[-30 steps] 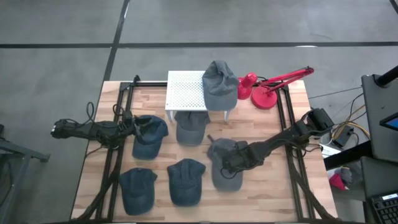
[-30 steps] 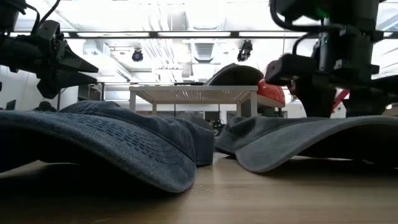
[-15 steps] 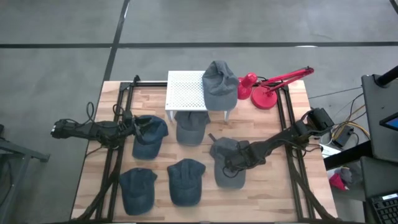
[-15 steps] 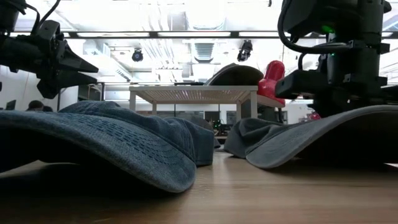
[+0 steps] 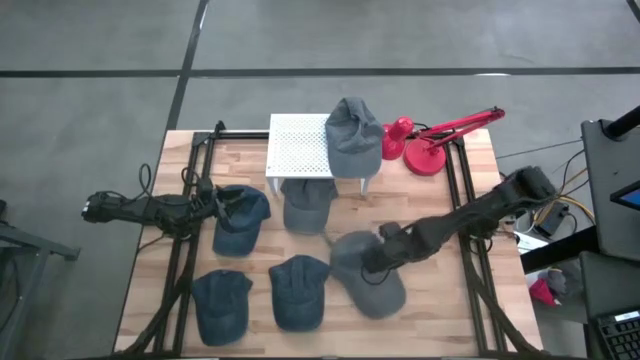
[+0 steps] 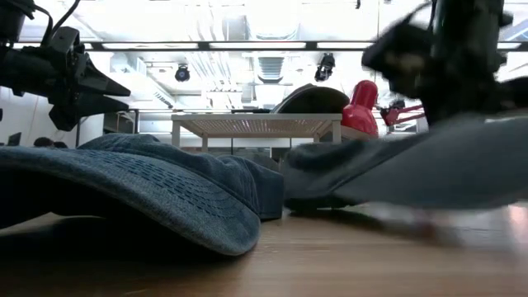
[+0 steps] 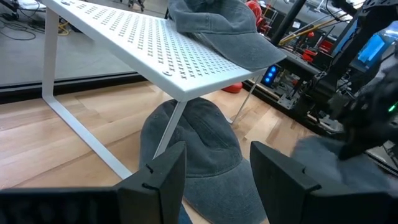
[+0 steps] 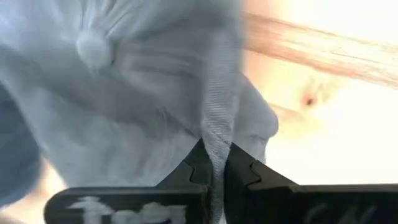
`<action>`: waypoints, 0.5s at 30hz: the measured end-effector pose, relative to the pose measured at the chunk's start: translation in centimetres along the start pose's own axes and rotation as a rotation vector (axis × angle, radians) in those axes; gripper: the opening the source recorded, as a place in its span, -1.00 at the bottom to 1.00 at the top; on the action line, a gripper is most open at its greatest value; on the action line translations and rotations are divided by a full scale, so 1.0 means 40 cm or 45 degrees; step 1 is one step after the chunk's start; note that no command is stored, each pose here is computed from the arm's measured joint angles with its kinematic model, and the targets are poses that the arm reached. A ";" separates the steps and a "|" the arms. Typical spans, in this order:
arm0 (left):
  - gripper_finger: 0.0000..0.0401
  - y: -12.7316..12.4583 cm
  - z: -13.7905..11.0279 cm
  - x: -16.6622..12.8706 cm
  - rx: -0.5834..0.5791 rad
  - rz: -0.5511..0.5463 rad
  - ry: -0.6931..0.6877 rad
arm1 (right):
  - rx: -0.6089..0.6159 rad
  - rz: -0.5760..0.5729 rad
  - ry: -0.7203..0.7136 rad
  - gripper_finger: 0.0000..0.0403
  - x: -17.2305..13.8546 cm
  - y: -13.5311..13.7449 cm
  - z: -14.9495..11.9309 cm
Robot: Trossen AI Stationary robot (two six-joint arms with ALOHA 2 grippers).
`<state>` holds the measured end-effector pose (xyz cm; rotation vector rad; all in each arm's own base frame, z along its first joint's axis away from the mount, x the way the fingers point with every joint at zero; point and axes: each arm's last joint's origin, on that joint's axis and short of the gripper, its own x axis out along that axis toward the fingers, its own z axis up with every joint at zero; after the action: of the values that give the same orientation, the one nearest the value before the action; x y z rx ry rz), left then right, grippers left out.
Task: Stack small to large cups/mugs on shelf
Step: Stack the left gray cup on the other gray cup on the shelf
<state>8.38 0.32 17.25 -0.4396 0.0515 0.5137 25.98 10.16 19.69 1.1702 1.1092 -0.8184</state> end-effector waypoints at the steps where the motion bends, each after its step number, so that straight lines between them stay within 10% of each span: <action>1: -0.10 0.000 0.000 0.000 0.001 0.000 0.000 | -0.006 0.040 -0.006 -0.96 -0.023 -0.002 0.002; 15: -0.10 0.000 0.000 0.000 0.001 0.003 0.000 | -0.036 0.634 -0.418 -0.96 -0.335 -0.080 0.055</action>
<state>8.38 0.32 17.25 -0.4389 0.0517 0.5157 19.73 6.59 31.63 1.1700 0.5236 -0.5733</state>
